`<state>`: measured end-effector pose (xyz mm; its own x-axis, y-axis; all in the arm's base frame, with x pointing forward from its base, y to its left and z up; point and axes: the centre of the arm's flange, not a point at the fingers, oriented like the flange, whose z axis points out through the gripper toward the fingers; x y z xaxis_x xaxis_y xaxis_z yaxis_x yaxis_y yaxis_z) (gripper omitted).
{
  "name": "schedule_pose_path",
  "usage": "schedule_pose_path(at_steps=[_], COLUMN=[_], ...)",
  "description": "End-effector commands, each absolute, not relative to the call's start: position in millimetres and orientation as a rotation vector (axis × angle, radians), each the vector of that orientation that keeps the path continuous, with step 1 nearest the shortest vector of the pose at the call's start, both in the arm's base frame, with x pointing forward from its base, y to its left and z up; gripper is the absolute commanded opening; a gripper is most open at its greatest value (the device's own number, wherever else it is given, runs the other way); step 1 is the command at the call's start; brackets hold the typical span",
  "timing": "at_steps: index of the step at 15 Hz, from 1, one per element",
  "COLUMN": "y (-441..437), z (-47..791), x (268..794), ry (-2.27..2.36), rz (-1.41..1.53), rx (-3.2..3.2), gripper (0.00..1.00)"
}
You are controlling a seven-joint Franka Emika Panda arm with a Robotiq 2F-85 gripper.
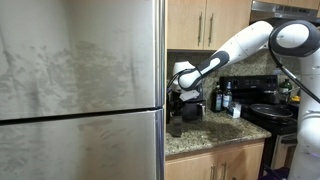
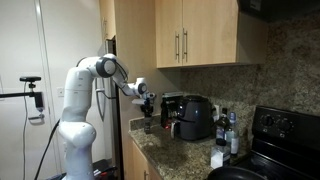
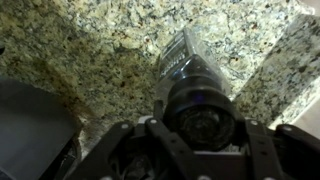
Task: Move the glass jar to the left
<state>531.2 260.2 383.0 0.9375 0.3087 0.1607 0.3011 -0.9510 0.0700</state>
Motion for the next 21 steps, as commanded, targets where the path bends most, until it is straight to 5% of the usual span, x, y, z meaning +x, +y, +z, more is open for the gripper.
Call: schedule_pose_path(at_steps=[1,12,13,17,21], y=[267,286,286,286,282], z=[374,351,355,383,414], x=[538,532,529,519,512], ry=[0.427,0.369,0.374,0.403,0.367], rz=[0.323,0.385,0.377,0.432,0.474], rx=[3.066,3.013,3.024,3.048,3.027], gripper=[0.26,0.26,0.76,0.99,1.00])
